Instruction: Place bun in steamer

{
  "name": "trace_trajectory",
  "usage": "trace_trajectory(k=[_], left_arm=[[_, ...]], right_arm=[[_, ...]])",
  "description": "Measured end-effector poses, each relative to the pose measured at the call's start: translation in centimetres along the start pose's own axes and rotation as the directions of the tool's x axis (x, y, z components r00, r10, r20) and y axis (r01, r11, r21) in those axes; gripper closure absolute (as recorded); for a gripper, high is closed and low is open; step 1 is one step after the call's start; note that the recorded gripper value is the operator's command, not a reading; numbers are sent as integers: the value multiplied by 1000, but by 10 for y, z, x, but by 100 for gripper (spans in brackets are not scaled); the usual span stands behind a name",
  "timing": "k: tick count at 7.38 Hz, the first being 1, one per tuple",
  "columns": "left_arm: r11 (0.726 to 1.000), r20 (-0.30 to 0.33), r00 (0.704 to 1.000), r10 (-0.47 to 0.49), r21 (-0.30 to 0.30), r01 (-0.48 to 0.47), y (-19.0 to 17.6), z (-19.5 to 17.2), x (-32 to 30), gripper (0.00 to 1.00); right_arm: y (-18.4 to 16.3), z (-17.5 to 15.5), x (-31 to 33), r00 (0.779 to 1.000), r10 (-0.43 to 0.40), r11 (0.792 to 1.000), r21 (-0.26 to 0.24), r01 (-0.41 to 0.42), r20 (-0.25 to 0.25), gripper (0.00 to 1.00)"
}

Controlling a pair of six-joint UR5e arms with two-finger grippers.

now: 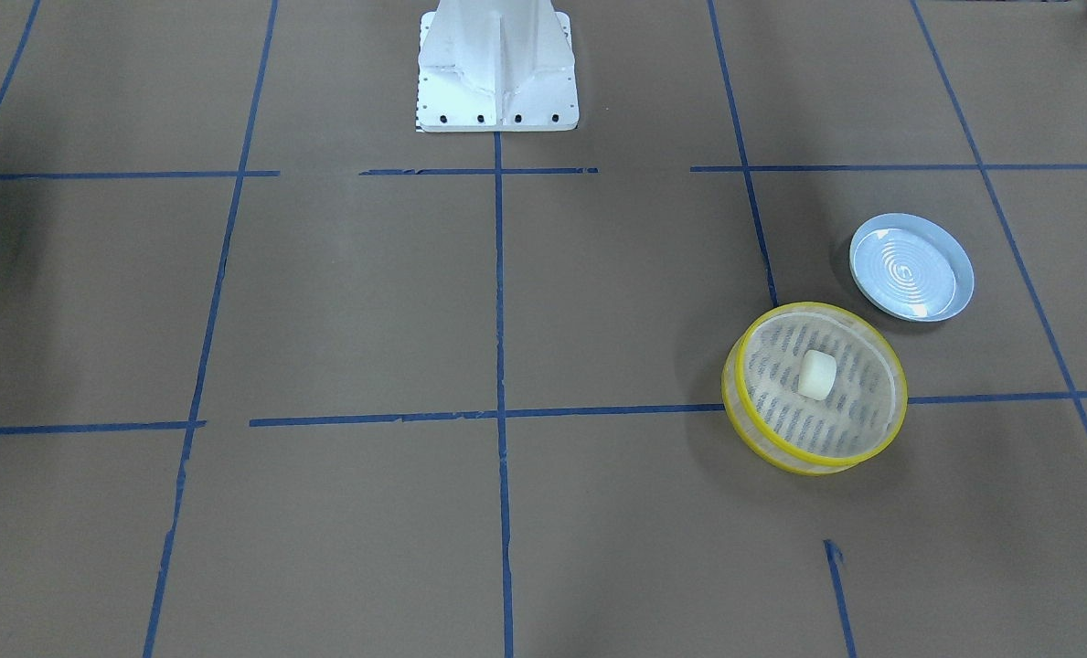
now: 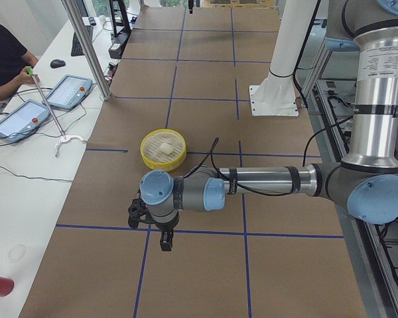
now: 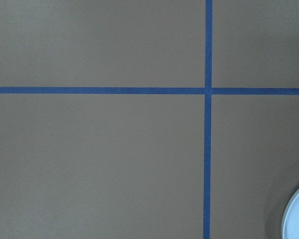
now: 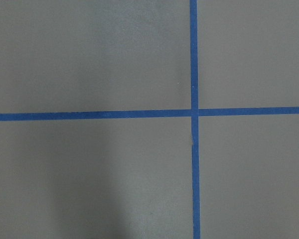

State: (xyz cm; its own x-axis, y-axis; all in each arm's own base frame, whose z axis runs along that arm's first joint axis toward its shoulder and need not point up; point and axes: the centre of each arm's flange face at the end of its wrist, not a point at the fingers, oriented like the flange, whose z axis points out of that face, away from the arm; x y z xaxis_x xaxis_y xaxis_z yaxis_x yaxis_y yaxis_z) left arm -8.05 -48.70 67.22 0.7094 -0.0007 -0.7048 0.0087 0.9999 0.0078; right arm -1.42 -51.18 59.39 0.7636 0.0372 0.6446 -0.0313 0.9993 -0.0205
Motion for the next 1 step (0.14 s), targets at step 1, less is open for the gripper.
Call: trace_trajectory(k=[1], left_arm=[[1000,0,1000,-1,1,1,0,0,0,0]], right_arm=[[0,0,0,1000,0,1000,0,0,0,0]])
